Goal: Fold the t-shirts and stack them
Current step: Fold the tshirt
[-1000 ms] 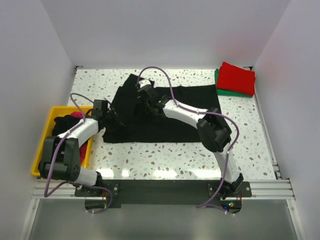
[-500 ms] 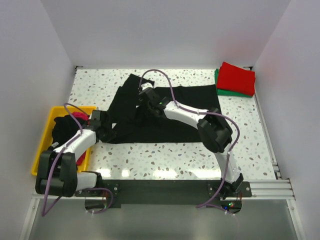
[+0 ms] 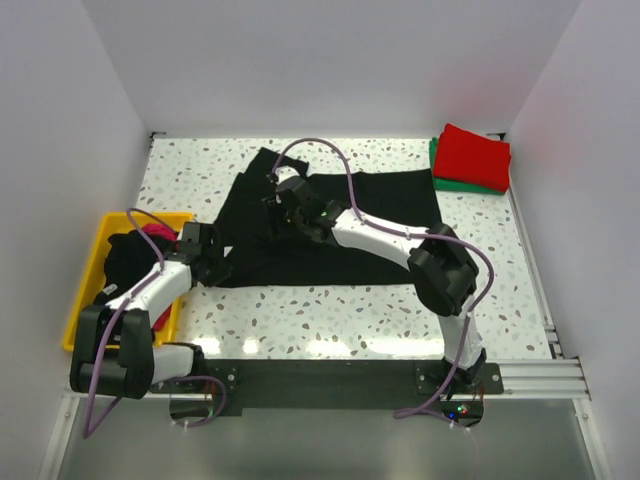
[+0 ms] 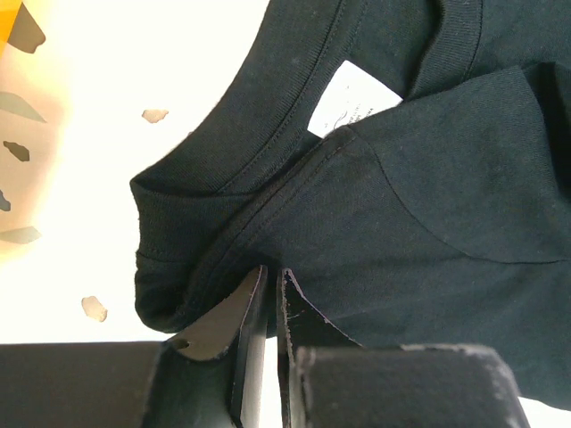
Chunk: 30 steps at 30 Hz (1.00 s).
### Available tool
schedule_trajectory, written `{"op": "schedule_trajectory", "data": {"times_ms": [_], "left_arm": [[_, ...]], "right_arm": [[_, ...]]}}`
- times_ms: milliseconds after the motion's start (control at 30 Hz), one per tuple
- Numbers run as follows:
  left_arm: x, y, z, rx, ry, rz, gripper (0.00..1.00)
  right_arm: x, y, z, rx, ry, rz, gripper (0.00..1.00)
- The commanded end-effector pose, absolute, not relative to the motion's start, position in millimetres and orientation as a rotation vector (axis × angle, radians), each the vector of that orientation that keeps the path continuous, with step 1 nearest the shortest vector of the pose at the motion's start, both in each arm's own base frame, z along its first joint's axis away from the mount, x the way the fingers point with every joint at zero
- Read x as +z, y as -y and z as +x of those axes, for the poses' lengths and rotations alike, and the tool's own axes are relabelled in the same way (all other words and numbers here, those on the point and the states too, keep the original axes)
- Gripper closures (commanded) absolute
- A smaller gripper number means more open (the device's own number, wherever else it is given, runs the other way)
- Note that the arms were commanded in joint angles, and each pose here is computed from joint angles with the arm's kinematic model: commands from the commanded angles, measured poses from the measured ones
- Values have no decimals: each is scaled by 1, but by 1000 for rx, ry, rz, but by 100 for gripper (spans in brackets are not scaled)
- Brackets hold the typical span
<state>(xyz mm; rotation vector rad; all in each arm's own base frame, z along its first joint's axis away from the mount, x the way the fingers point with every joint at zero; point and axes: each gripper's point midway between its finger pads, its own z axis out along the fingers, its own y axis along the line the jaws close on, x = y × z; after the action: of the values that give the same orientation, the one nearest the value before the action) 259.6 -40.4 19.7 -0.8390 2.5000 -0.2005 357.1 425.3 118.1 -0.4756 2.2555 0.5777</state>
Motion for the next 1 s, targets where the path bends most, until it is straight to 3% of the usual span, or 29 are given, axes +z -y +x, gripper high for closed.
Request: {"op": "schedule_trajectory", "data": {"times_ms": [0,400,833,967], "left_arm": [[27,37,267,-209,-2452,-847,87],[32,38,271,-220,-2443,-825,87],[32,38,271,-229,-2447,-809,87],[32,38,271,-232,-2447,-808,87]], "right_arm": [[136,-448,359,748,-2235,-372,45],[104,-466,369,796,-2328,-181,51],[94,-463,393,852,-2327,7,70],[95,-466,396,890,-2331,24,87]]}}
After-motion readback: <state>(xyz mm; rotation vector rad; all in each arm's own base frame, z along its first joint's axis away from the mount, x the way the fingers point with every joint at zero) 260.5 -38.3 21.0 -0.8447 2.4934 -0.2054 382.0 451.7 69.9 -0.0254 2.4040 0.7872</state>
